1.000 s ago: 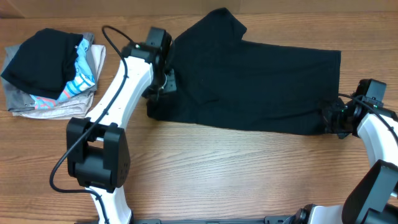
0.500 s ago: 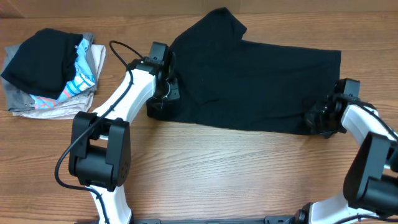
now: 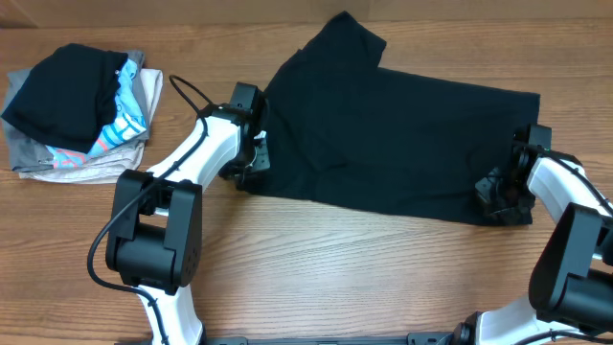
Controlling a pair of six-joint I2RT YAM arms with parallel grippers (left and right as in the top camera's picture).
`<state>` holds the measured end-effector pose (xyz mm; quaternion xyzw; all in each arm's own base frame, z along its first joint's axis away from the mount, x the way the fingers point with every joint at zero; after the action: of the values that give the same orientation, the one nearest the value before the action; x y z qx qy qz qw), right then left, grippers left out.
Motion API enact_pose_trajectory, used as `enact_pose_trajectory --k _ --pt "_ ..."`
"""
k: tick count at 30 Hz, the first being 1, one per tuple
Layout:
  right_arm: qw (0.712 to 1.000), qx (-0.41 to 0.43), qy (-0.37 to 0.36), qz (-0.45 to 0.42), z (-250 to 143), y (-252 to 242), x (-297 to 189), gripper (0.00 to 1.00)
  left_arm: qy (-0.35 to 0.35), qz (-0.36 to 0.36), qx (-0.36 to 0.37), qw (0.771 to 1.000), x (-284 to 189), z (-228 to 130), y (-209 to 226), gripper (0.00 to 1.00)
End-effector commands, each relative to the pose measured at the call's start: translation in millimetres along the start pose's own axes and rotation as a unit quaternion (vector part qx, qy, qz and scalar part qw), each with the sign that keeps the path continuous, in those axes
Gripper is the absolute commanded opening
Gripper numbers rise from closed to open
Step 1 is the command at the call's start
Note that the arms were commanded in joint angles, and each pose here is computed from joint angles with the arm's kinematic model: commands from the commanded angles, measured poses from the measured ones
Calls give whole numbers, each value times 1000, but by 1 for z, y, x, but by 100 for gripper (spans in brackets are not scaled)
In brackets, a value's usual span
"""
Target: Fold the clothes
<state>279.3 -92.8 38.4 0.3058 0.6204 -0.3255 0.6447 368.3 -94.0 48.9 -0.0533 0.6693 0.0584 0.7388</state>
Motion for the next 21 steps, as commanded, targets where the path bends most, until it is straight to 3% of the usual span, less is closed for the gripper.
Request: enact_pose_trajectory --k 1,7,12,21 --pt "997 17 13 -73 -8 -28 16 4 17 17 -9 1000 5 -7 7 4" --pt "996 16 24 -81 -13 -31 16 7 46 17 -8 999 4 -18 8 4" --pt "996 15 30 -86 -16 -33 15 15 67 25 -19 997 3 -27 12 4" --pt "996 16 22 -80 -13 -31 16 19 32 -55 -21 998 -36 -16 -9 4"
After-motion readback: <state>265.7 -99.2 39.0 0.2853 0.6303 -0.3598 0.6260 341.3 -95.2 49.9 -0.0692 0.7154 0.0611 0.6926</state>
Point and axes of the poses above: each gripper's point midway between its finger pads, its own x axis out along the fingers, its own y axis along the line the jaws close on, z = x × y, the point moved 4 cm from there along -x, back along the fingers, and after that the axes turned 1 degree about x, right-handed, at the moved point
